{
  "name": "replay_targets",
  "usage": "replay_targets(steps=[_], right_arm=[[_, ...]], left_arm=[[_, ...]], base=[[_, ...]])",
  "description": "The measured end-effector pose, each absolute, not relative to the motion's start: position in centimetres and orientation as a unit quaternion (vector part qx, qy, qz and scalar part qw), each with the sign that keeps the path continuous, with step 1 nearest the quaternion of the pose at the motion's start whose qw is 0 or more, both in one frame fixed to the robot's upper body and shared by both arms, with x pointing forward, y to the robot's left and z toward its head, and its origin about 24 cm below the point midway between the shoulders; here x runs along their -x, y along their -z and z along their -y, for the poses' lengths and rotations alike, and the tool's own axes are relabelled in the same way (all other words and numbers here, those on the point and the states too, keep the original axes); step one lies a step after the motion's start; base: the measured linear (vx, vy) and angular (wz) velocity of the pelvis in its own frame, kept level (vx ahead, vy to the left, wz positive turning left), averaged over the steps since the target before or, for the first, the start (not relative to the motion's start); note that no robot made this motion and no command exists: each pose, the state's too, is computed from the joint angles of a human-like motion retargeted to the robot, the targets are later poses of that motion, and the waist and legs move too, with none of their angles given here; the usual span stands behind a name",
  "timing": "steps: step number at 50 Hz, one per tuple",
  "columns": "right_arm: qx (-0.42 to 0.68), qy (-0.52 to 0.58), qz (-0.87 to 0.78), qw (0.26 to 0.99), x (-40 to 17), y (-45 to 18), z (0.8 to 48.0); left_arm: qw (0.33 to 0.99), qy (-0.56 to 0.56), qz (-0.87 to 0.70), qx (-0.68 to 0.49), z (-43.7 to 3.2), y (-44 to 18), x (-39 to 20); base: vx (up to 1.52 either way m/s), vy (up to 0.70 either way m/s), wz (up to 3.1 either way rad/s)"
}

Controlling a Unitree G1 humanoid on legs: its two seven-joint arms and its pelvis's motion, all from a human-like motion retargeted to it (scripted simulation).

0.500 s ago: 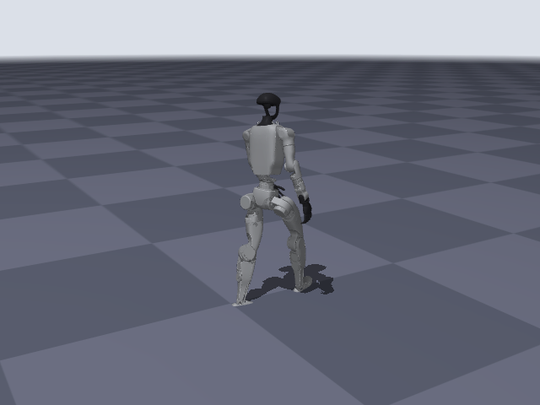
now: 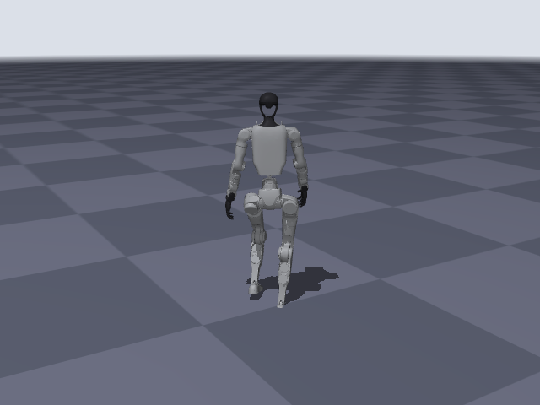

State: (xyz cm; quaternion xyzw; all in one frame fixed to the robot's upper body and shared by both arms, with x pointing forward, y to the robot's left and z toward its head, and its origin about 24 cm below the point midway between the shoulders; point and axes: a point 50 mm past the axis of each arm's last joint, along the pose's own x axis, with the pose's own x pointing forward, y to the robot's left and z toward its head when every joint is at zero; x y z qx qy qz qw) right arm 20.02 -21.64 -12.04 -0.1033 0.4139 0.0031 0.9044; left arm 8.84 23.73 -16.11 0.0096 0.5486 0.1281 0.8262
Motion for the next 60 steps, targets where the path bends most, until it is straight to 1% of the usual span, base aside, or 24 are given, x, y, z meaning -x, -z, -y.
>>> replay_targets(steps=[5, 8, 13, 16, 20, 22, 26, 29, 32, 35, 38, 41, 45, 48, 52, 60], right_arm=[[0.107, -0.039, -0.359, 0.926, -23.2, 10.4, 19.5], [0.105, -0.057, -0.343, 0.932, -23.7, 10.0, 18.4], [0.090, -0.073, -0.370, 0.922, -21.8, 11.4, 17.1], [0.063, -0.099, -0.417, 0.901, -19.2, 13.1, 15.8], [0.043, -0.112, -0.474, 0.872, -15.8, 14.8, 15.3], [0.041, -0.106, -0.491, 0.864, -15.1, 15.2, 15.8], [0.047, -0.082, -0.531, 0.842, -12.1, 16.2, 17.3], [0.047, -0.064, -0.557, 0.827, -9.9, 16.6, 18.5], [0.039, -0.048, -0.586, 0.808, -7.7, 17.0, 19.5], [0.042, -0.042, -0.611, 0.789, -5.7, 17.3, 20.3], [0.050, -0.040, -0.630, 0.774, -4.4, 17.3, 21.1], [0.065, -0.039, -0.642, 0.763, -3.8, 17.3, 21.7], [0.086, -0.038, -0.629, 0.771, -5.2, 17.2, 22.0], [0.101, -0.031, -0.593, 0.798, -8.3, 16.6, 22.1], [0.113, -0.020, -0.525, 0.843, -13.7, 15.2, 21.8], [0.105, -0.030, -0.357, 0.928, -23.9, 9.9, 19.6]], left_arm=[[0.772, -0.215, -0.597, 0.030, -25.4, 16.6, -3.0], [0.738, -0.255, -0.623, 0.051, -25.8, 16.6, 0.3], [0.691, -0.314, -0.646, 0.084, -26.0, 16.3, 4.4], [0.686, -0.324, -0.644, 0.098, -26.7, 16.1, 4.6], [0.729, -0.275, -0.620, 0.092, -25.8, 16.6, 0.5], [0.768, -0.236, -0.590, 0.079, -25.5, 16.6, -4.2], [0.841, -0.150, -0.518, 0.037, -23.5, 15.3, -12.6], [0.891, -0.090, -0.444, -0.002, -21.9, 13.0, -18.9], [0.930, -0.041, -0.364, -0.041, -20.5, 10.1, -24.0], [0.952, -0.009, -0.296, -0.070, -19.4, 7.5, -27.1], [0.961, 0.001, -0.263, -0.082, -19.2, 6.1, -28.4], [0.956, -0.005, -0.283, -0.072, -19.3, 7.2, -27.1], [0.927, -0.001, -0.369, -0.063, -19.4, 10.9, -22.4], [0.896, 0.016, -0.439, -0.074, -19.6, 13.2, -18.7], [0.851, 0.012, -0.519, -0.084, -21.3, 15.2, -13.7], [0.754, -0.121, -0.644, -0.048, -26.6, 16.3, -1.7]], base=[[0.74, 0.04, 0.56], [0.75, 0.12, 0.46], [0.80, 0.12, 0.51], [0.77, 0.09, 1.09], [0.77, 0.03, 1.14], [0.77, 0.00, 0.89], [0.78, -0.05, 0.98], [0.81, -0.09, 1.01], [0.83, -0.09, 0.93], [0.82, -0.08, 0.79], [0.88, -0.09, 0.75], [0.88, -0.10, 0.66], [0.76, -0.08, 0.57], [0.74, -0.07, 0.61], [0.74, -0.09, 0.68], [0.81, -0.04, 0.41]])
